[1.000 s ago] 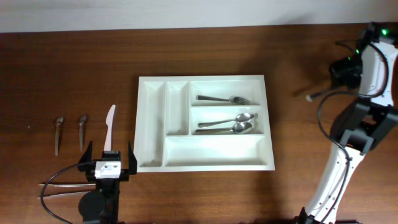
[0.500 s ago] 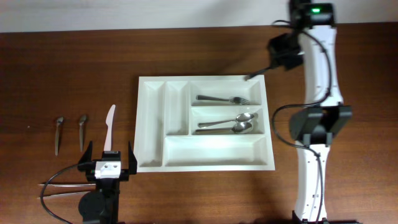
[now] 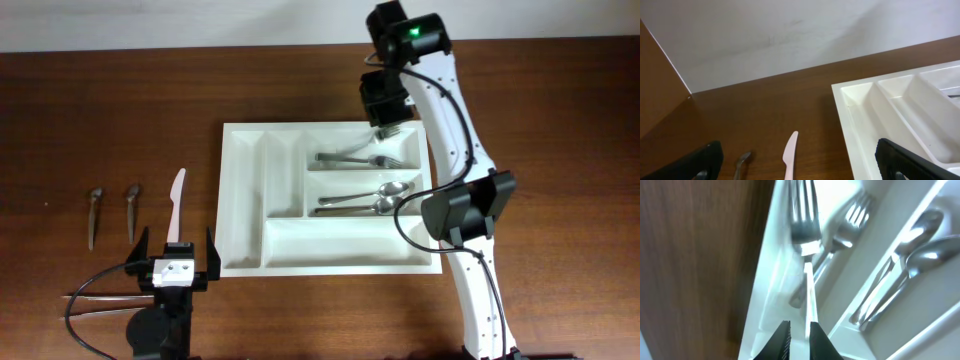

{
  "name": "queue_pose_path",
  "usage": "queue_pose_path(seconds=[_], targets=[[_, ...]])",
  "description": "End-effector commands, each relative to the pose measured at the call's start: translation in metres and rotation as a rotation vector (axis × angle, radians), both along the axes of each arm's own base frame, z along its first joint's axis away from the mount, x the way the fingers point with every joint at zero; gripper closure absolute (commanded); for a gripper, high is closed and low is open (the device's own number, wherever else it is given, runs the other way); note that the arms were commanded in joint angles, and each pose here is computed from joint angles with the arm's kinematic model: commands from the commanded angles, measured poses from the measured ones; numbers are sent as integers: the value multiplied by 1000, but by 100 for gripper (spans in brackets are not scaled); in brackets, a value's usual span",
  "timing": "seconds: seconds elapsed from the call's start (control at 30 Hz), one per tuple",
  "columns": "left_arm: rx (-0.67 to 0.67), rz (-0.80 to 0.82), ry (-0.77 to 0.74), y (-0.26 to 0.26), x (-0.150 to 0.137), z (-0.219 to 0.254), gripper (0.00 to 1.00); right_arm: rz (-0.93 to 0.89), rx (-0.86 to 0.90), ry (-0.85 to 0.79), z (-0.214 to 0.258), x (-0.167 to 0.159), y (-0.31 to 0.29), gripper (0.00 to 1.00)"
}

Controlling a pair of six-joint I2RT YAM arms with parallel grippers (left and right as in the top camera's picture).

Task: Pack container
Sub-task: 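Carry the fork into the tray's top right compartment and release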

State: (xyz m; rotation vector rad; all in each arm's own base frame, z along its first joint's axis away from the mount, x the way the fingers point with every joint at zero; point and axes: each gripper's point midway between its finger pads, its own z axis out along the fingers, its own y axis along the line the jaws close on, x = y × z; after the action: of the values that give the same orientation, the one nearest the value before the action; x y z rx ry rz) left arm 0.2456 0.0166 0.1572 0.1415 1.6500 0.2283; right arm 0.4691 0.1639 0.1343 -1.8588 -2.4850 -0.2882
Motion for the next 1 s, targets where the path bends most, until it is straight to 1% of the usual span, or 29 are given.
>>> queue_pose_path(seconds=[0.0, 0.1, 0.17, 0.3, 0.33, 0.4, 0.43, 0.47, 0.5, 0.53, 0.6, 0.63, 0.67, 0.73, 0.8, 0.83, 0.93, 0.97], targets=[[5, 3, 1, 0, 0, -1, 1, -93, -19, 12, 3, -3, -4, 85], [5, 3, 0, 0, 0, -1, 1, -102, -31, 19, -1, -2, -7, 85], [5, 3, 1, 0, 0, -1, 1, -110, -46, 14, -2, -1, -13, 79], [5, 2, 0, 0, 0, -1, 1, -108, -103, -10, -1, 8, -41, 59], [5, 3, 0, 0, 0, -1, 1, -103, -108, -15, 0, 10, -51, 52], [5, 3, 0, 0, 0, -1, 1, -96, -114, -21, 1, 15, -72, 42], [5, 3, 1, 0, 0, -1, 1, -92, -116, -27, 2, 18, -84, 38], [5, 3, 1, 0, 0, -1, 1, -90, -120, -32, 3, 20, -98, 33], [5, 3, 1, 0, 0, -1, 1, -89, -126, -43, 4, 24, -116, 25], [5, 3, 1, 0, 0, -1, 1, -79, -132, -56, 6, 27, -132, 18], [5, 3, 1, 0, 0, -1, 1, -35, -148, -88, 8, 34, -168, 9], [5, 3, 1, 0, 0, -1, 1, -4, -158, -105, 9, 36, -187, 3], [5, 3, 0, 0, 0, -1, 1, 48, -172, -125, 10, 38, -209, 1], [5, 3, 0, 0, 0, -1, 1, 173, -190, -159, 12, 39, -243, 1], [5, 3, 0, 0, 0, -1, 1, 304, -201, -174, 12, 33, -273, 1], [5, 3, 0, 0, 0, -1, 1, 352, -208, -162, 11, 25, -290, 1], [5, 3, 0, 0, 0, -1, 1, 383, -194, -95, 8, -5, -325, 1], [5, 3, 0, 0, 0, -1, 1, 413, -179, -111, 9, -7, -331, 1]])
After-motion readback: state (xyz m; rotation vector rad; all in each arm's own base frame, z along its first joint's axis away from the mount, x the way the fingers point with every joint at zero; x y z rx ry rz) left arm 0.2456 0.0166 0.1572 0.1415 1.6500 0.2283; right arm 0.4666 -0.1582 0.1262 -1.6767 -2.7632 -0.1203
